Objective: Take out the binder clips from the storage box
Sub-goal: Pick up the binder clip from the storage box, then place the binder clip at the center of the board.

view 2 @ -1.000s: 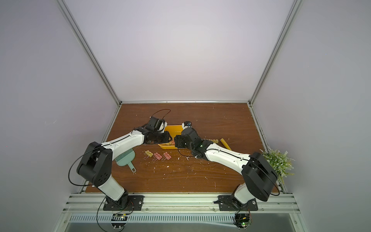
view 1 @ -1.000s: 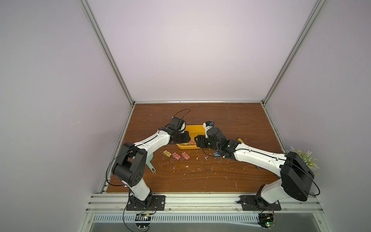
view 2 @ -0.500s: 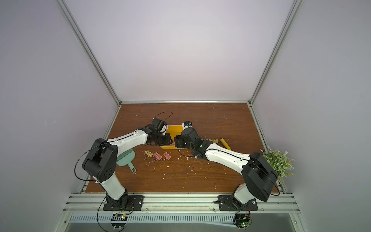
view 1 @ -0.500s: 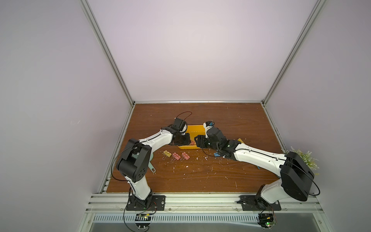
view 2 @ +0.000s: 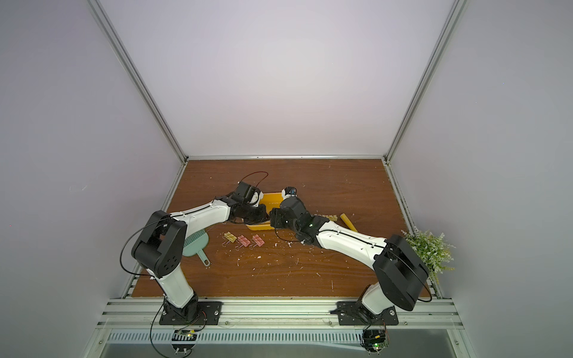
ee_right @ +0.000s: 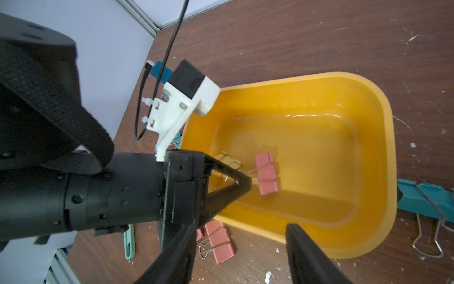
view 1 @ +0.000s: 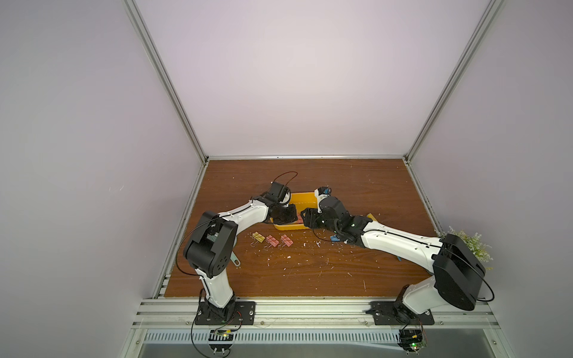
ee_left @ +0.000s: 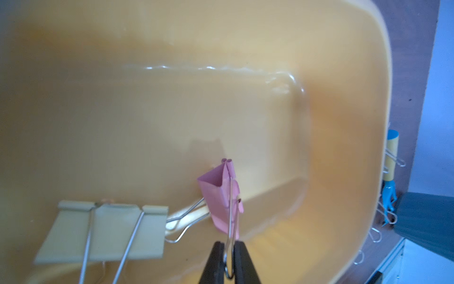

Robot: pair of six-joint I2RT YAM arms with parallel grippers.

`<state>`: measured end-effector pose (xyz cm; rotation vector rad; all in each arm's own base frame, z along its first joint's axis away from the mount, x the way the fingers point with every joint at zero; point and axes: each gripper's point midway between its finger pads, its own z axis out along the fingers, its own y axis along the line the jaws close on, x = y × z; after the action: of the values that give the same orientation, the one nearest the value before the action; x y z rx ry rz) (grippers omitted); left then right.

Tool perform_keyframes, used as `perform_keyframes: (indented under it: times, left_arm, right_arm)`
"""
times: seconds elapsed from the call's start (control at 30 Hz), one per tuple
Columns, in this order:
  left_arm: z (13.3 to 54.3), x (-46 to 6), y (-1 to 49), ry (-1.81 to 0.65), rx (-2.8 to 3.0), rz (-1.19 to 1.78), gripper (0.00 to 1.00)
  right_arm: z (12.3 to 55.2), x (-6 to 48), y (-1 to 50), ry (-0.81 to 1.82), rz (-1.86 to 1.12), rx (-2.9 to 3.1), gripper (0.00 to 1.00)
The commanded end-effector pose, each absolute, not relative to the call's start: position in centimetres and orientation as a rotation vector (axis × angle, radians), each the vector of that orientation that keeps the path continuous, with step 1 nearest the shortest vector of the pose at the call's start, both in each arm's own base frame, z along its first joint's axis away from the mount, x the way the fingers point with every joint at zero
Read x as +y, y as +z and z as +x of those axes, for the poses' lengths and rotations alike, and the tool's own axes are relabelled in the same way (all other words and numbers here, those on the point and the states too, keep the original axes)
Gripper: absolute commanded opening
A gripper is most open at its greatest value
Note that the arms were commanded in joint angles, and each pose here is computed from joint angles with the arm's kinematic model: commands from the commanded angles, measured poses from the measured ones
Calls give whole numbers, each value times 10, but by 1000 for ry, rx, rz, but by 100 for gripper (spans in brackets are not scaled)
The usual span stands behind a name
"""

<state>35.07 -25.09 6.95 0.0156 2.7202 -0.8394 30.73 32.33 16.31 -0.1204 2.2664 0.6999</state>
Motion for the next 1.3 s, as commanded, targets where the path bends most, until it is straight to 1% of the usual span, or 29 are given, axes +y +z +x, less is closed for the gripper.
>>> perform_keyframes:
  times: [0.0,0.07,0.23,0.43,0.67,0.77,1.0,1.27]
  left_arm:
    - [358,-269,96,-962,2624,24,10]
    - [360,-274,102,-1009,2595,15,8]
    - [364,-286,115,-1135,2526,-3,6]
    - [366,-290,118,-1181,2504,-15,5]
    - [367,-299,138,-1289,2407,6,4]
    - [366,-298,146,-1294,2378,13,3]
    - [368,-285,173,-1305,2254,-22,0]
    - [373,-237,211,-1276,2069,-155,0]
  right_arm:
    - [310,321,175,701,-103,2235,64]
    - [310,321,176,702,-102,2233,64]
    - [310,318,177,693,-98,2230,64]
    - [309,314,179,687,-84,2221,64]
    - [309,313,181,688,-81,2213,64]
    - [309,312,184,697,-80,2205,64]
    - [307,310,197,728,-70,2165,65]
    - [302,304,216,815,-31,2060,64]
